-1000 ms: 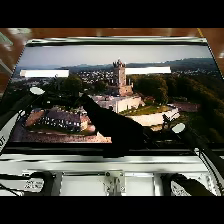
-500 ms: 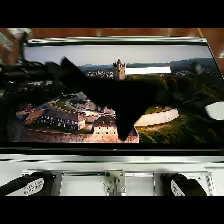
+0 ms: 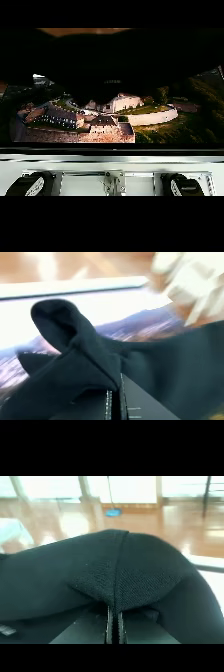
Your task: Fold the shirts.
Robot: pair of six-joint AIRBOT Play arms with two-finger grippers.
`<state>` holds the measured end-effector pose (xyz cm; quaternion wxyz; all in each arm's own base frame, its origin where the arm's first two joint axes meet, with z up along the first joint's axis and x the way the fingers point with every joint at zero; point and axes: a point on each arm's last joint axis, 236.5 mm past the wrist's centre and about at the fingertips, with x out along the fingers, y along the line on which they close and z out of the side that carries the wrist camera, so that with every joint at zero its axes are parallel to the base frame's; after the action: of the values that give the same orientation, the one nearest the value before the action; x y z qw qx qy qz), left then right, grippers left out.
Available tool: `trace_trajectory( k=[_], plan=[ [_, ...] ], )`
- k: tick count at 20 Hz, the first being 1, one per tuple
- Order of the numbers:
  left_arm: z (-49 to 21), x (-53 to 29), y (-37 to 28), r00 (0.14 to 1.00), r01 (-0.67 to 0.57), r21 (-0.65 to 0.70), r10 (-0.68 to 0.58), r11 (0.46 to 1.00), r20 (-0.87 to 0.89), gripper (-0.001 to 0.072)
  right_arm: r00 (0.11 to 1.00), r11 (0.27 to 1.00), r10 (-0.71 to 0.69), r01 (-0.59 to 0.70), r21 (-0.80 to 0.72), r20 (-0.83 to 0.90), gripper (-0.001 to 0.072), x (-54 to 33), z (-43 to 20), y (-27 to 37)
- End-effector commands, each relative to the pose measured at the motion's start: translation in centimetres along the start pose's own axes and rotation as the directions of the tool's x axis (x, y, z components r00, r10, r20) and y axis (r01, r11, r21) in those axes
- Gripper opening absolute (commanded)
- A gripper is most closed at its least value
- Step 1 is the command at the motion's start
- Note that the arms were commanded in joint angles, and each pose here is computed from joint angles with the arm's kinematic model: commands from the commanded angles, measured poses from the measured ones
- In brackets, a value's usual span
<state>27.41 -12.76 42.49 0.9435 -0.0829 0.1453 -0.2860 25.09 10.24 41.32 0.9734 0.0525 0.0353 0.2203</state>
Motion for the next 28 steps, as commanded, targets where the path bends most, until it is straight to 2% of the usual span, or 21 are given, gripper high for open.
trace_trajectory(
  k=[1, 3, 5, 7, 13, 15, 18, 20, 22, 23, 24, 26, 27, 28],
  plan=[
    [-3.7, -4.3, 4.4, 0.949, -0.284, 0.027, 0.285, 0.958, -0.136, 0.0045, 0.984, 0.997, -0.04, 0.05, 0.052, -0.173, 0.0068, -2.9, -3.4, 0.3],
    [-3.7, -4.6, 5.3, 0.936, -0.322, 0.038, 0.324, 0.946, -0.138, 0.0045, 0.922, 0.967, -0.07, 0.156, 0.2, -0.38, 0.0068, -3.5, -8.3, -0.8],
    [-4.0, -3.9, 6.3, 0.927, -0.335, 0.039, 0.337, 0.941, -0.162, 0.0045, 0.8, 0.948, -0.054, 0.228, 0.22, -0.597, 0.0068, -4.3, -13.4, -1.4],
    [-4.5, -1.9, 8.0, 0.92, -0.337, 0.039, 0.337, 0.941, -0.201, 0.0045, 0.675, 0.938, 0.006, 0.252, 0.238, -0.738, 0.0068, -4.0, -17.1, -1.6],
    [-11.0, 10.8, 17.5, 0.869, -0.347, -0.057, 0.298, 0.936, -0.395, 0.0046, 0.356, 0.923, 0.166, 0.272, 0.272, -0.92, 0.0067, 1.2, -29.9, -2.9],
    [-15.0, 17.5, 19.0, 0.858, -0.305, -0.113, 0.221, 0.946, -0.463, 0.0046, 0.303, 0.92, 0.198, 0.269, 0.283, -0.932, 0.0068, 4.7, -35.0, -2.9],
    [-22.8, 27.3, 18.0, 0.838, -0.227, -0.238, 0.065, 0.944, -0.542, 0.0047, 0.256, 0.907, 0.252, 0.274, 0.32, -0.933, 0.0067, 9.1, -40.8, -2.6],
    [-29.2, 31.2, 16.2, 0.782, -0.204, -0.313, -0.038, 0.928, -0.622, 0.0047, 0.244, 0.868, 0.332, 0.3, 0.396, -0.911, 0.0067, 10.7, -42.9, -1.5],
    [-35.8, 32.8, 13.2, 0.68, -0.191, -0.401, -0.174, 0.896, -0.712, 0.0051, 0.229, 0.85, 0.378, 0.297, 0.434, -0.897, 0.0067, 11.1, -43.8, -0.7],
    [-37.8, 32.8, 12.0, 0.637, -0.189, -0.437, -0.229, 0.879, -0.737, 0.0075, 0.228, 0.851, 0.378, 0.296, 0.434, -0.897, 0.0068, 11.1, -43.8, -0.7],
    [-39.1, 32.6, 11.8, 0.603, -0.197, -0.445, -0.25, 0.874, -0.758, 0.0155, 0.226, 0.854, 0.378, 0.288, 0.432, -0.898, 0.0068, 11.0, -43.8, -0.7],
    [-38.8, 31.0, 13.1, 0.573, -0.225, -0.454, -0.26, 0.862, -0.777, 0.0663, 0.209, 0.857, 0.387, 0.277, 0.434, -0.898, 0.0068, 10.7, -43.9, -0.5],
    [-37.5, 29.5, 14.3, 0.566, -0.238, -0.466, -0.268, 0.852, -0.779, 0.0692, 0.193, 0.857, 0.395, 0.275, 0.436, -0.898, 0.0068, 10.3, -43.9, -0.3],
    [-36.0, 27.8, 15.7, 0.565, -0.253, -0.479, -0.274, 0.841, -0.778, 0.0691, 0.182, 0.859, 0.4, 0.266, 0.436, -0.898, 0.0068, 10.0, -43.9, -0.2]
  ],
)
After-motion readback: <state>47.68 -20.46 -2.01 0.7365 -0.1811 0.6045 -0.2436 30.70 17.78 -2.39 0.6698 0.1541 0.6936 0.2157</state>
